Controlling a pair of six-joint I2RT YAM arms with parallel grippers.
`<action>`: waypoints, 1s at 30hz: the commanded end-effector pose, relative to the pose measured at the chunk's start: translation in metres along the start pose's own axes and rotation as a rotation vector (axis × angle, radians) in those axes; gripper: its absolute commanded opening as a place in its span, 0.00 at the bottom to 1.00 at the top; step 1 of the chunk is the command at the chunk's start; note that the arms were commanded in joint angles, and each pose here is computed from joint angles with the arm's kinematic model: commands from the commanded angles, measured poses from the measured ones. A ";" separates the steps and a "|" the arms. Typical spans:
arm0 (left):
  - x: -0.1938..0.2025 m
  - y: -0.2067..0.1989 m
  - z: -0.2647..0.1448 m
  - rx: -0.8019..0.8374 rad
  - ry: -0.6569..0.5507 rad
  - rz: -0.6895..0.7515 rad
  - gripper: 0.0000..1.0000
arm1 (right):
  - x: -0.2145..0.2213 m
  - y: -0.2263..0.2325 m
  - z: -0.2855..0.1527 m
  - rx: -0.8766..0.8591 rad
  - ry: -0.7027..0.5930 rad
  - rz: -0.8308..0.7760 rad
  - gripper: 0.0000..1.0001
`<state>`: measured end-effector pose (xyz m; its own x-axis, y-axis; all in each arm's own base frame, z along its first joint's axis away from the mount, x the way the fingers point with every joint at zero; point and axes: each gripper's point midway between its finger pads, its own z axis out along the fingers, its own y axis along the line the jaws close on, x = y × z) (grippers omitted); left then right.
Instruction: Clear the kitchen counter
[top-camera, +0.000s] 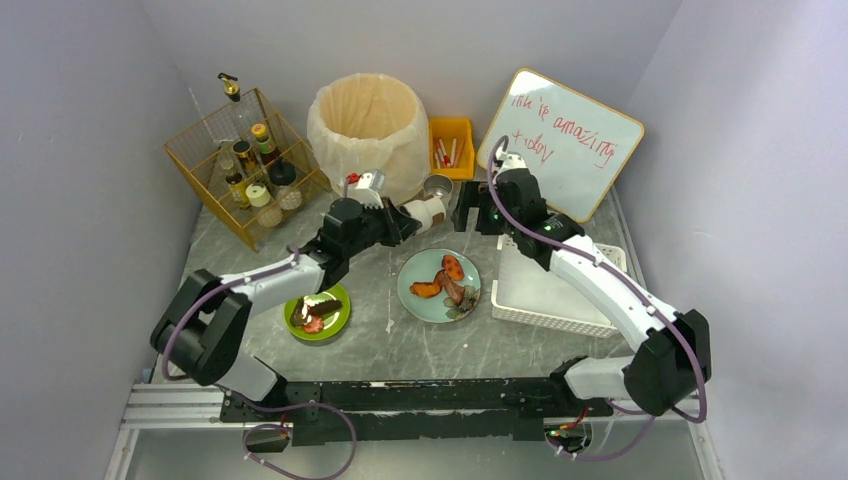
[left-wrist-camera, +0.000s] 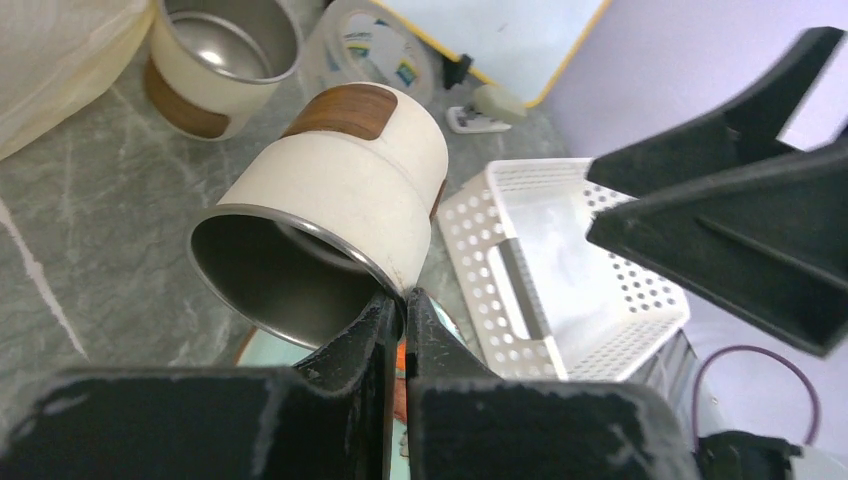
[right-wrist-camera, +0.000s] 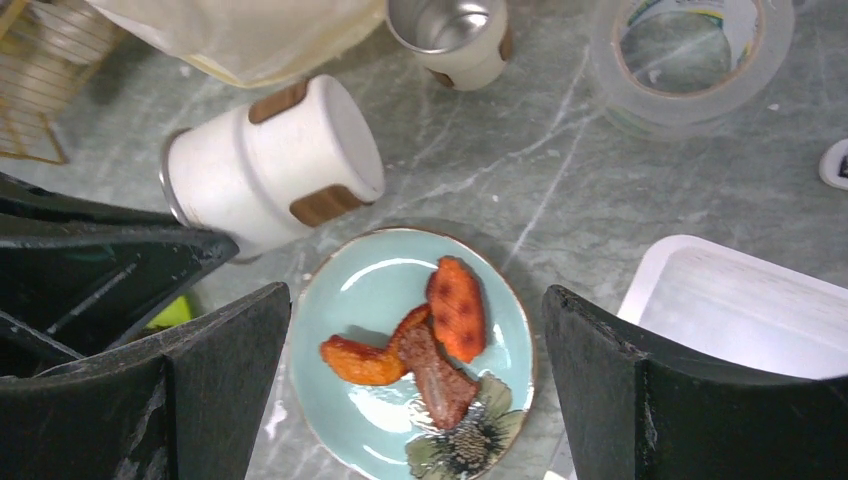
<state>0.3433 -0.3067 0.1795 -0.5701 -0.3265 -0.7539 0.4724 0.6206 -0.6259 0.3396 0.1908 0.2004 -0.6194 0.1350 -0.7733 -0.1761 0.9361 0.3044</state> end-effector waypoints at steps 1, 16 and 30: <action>-0.032 -0.051 -0.021 0.186 -0.094 0.025 0.05 | -0.044 0.029 -0.027 -0.135 -0.132 0.088 1.00; -0.071 -0.137 -0.074 0.567 -0.224 0.040 0.05 | -0.101 0.084 -0.095 -0.735 -0.178 0.221 1.00; -0.084 -0.169 -0.092 0.732 -0.262 0.068 0.05 | -0.095 0.095 -0.106 -0.838 -0.129 0.167 0.99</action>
<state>0.2647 -0.3191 0.3322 -0.4481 -0.4800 -0.7542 0.8122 0.1339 -0.5678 0.3096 0.2294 0.3437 -0.6324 0.3531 -0.6895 -0.5608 0.4053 0.7220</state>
